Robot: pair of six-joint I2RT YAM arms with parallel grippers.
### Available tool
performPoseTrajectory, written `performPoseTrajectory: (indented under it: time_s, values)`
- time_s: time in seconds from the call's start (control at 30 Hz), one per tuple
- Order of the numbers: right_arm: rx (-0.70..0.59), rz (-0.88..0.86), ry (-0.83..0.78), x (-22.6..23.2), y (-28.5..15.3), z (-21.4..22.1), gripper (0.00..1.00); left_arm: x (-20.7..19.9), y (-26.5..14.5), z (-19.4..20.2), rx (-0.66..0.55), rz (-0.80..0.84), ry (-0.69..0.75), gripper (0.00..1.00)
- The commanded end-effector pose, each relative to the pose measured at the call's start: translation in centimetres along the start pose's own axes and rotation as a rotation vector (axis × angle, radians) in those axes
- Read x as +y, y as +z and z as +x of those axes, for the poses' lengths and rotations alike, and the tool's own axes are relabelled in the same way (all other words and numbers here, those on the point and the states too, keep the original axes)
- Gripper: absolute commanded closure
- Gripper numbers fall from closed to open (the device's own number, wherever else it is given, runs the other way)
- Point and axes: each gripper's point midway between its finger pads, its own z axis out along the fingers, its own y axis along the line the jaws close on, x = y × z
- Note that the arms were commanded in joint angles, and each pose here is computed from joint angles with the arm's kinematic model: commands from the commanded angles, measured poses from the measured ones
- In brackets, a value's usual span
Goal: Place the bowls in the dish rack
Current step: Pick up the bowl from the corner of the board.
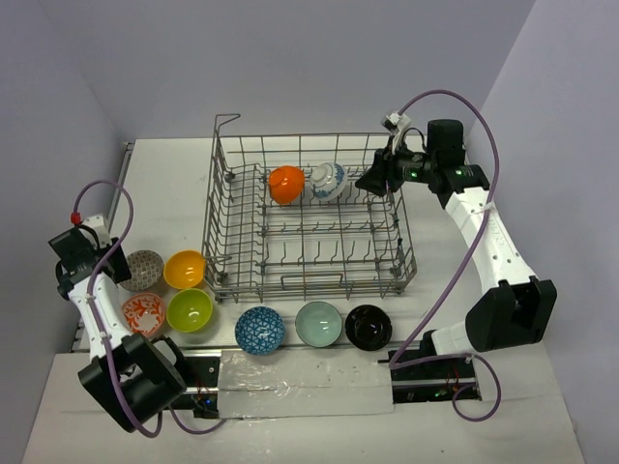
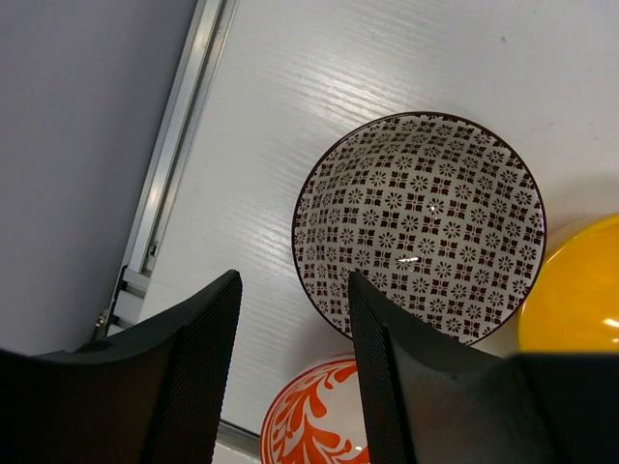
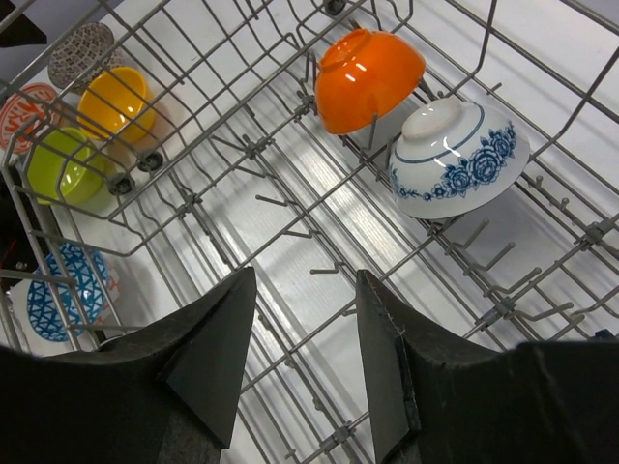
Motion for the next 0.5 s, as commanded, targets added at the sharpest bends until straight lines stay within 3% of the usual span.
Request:
performPoseTrajectory:
  time_s: [0.0, 0.47]
  values:
    - [0.001, 0.009, -0.007, -0.5, -0.2, 0.0, 0.46, 0.0, 0.7, -1.0, -0.052, 0.027, 0.025, 0.46]
    - [0.011, 0.025, 0.004, -1.4, -0.2, 0.6, 0.46, -0.5, 3.0, 0.3, 0.010, 0.086, 0.029, 0.50]
